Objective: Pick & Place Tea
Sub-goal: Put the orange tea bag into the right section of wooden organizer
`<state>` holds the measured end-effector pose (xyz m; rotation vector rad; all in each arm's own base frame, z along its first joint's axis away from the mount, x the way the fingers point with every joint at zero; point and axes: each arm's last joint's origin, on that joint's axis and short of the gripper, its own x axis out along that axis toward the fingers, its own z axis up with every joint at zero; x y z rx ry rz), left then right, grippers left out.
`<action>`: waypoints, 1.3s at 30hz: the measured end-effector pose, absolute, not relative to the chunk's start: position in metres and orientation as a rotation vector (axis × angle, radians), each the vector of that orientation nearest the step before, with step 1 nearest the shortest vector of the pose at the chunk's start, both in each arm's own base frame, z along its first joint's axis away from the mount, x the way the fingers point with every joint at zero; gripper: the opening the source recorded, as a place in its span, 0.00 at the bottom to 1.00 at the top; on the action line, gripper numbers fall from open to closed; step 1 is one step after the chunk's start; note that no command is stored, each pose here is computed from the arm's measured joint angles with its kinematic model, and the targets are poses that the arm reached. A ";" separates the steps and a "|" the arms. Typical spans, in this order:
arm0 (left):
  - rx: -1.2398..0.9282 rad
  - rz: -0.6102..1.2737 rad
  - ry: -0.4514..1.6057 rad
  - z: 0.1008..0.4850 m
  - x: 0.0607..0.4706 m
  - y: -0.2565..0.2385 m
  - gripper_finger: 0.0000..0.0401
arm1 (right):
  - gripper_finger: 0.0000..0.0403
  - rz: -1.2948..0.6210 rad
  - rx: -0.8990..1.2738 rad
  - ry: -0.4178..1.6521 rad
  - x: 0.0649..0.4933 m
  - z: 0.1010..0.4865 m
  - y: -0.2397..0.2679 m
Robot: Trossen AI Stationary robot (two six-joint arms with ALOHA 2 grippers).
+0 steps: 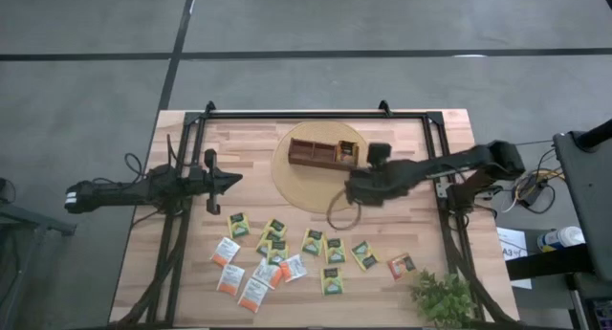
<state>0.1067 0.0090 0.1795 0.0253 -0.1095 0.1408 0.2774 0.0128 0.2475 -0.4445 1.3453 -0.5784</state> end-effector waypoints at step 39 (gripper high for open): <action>0.025 0.141 -0.110 0.179 0.107 0.009 0.00 | 0.58 -0.288 0.579 1.605 0.198 0.208 0.158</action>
